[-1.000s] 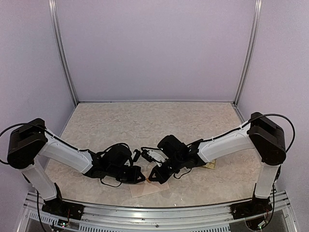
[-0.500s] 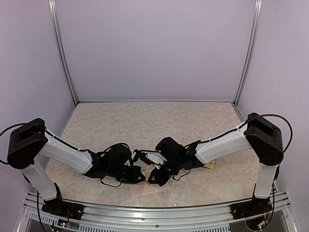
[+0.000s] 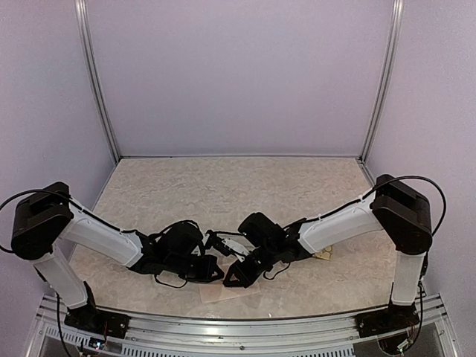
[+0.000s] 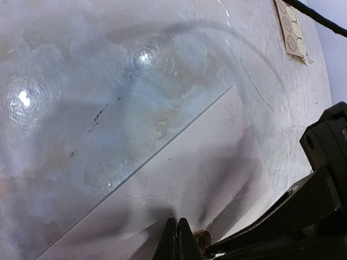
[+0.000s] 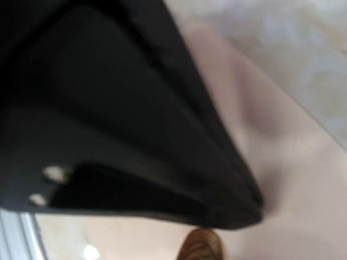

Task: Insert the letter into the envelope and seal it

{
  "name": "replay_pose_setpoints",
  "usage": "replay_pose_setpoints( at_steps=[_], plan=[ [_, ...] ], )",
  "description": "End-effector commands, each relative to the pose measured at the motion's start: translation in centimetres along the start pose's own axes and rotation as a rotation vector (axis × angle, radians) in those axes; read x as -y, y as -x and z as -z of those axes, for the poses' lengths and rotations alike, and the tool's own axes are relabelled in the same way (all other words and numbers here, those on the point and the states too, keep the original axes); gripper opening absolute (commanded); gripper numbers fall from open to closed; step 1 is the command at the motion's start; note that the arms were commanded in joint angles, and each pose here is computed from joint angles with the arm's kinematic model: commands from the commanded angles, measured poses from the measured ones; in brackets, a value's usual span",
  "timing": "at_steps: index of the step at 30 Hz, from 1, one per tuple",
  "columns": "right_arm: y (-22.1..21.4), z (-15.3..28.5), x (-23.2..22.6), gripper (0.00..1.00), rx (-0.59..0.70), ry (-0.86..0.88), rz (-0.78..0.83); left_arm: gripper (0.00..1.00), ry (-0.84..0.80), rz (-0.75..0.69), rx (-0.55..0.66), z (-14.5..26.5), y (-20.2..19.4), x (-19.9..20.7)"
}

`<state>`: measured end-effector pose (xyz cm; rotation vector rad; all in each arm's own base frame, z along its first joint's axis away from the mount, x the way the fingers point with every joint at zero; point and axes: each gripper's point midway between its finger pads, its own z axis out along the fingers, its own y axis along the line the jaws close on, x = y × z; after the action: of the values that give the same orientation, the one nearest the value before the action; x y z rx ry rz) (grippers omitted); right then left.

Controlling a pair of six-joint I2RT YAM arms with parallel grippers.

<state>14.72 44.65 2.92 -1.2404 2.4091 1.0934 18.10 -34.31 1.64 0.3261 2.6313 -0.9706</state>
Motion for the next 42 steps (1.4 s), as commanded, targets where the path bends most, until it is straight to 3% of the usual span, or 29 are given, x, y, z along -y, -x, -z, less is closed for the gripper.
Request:
replay_pose_setpoints(
  at_steps=[1,7,11,14,20,26,42],
  plan=[
    [0.6,0.6,-2.2,0.16,0.038,0.082,0.007,0.0,0.055,0.012,-0.028,-0.1,-1.2,-1.6],
    [1.5,3.1,-3.3,0.38,0.116,0.145,-0.015,0.0,0.038,0.011,-0.013,0.2,-0.8,-1.1],
    [1.9,4.1,-2.7,0.42,0.158,0.13,-0.039,0.0,0.023,0.008,0.007,0.6,-0.3,-0.5],
    [2.2,4.3,-2.3,0.37,0.172,0.108,-0.059,0.0,0.006,0.007,0.046,1.4,0.6,0.3],
    [2.6,3.5,-1.7,0.11,0.168,0.091,-0.081,0.0,-0.006,-0.001,0.102,3.1,1.9,1.1],
    [2.7,2.5,-1.4,0.0,0.155,0.105,-0.1,0.0,0.002,0.007,0.077,2.5,0.8,-0.2],
    [1.5,-0.5,0.3,0.0,0.082,0.091,-0.152,0.0,0.081,0.04,0.003,1.0,-1.8,-3.5]
  ],
)
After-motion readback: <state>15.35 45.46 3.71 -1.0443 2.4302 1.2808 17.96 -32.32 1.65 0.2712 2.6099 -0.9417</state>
